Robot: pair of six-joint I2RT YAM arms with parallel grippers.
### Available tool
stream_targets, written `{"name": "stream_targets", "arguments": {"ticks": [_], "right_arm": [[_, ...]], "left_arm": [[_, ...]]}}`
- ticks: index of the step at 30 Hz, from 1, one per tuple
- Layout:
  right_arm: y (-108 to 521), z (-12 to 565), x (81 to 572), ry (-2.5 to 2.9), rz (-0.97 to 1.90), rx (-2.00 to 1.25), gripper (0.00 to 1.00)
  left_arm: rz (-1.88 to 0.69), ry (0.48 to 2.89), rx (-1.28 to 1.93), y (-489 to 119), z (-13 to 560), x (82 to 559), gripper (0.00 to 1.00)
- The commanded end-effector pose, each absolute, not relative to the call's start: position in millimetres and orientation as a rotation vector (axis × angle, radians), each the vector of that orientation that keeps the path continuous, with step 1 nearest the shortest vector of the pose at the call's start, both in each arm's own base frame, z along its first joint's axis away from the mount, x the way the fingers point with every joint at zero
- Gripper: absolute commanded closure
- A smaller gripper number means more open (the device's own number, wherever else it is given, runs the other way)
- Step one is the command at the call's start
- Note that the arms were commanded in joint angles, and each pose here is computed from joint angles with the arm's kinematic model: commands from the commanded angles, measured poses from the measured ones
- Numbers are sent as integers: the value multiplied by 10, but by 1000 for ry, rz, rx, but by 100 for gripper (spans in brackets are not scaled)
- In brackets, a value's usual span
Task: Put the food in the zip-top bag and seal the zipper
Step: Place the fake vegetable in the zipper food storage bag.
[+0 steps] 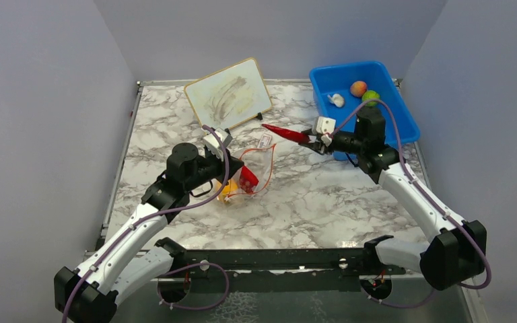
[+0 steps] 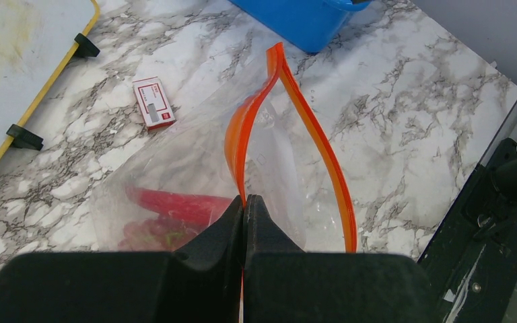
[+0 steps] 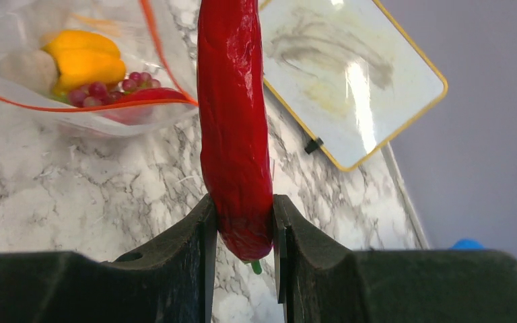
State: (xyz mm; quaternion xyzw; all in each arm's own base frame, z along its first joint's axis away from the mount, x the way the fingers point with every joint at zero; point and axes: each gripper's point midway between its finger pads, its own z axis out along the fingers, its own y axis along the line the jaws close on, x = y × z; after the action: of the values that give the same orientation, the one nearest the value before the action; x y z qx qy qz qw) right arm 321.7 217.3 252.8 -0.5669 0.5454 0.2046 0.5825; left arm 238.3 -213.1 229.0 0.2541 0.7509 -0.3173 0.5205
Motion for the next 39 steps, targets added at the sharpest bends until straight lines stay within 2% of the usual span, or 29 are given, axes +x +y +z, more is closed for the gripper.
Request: {"name": "stream_targets", "arguments": {"ticks": [1, 10, 18, 27, 39], "right_arm": [[2390, 2741, 2906, 938, 484, -1457, 86], [2763, 2936, 2256, 538, 637, -1541, 85], [3155, 2797, 2049, 406, 712, -1639, 82], [3470, 2537, 2056, 352, 718, -1734, 82], [3510, 2035, 2453, 489, 567, -1870, 79]], "left_arm": [[-767, 1784, 602, -2120, 2322, 2371, 100], [-789, 1779, 614, -2150, 2328, 2350, 100], [-818, 1764, 631, -2182, 2356, 2309, 100], [-852, 1744, 653, -2218, 2398, 2257, 100], [-870, 1722, 669, -2234, 2430, 2219, 100]]}}
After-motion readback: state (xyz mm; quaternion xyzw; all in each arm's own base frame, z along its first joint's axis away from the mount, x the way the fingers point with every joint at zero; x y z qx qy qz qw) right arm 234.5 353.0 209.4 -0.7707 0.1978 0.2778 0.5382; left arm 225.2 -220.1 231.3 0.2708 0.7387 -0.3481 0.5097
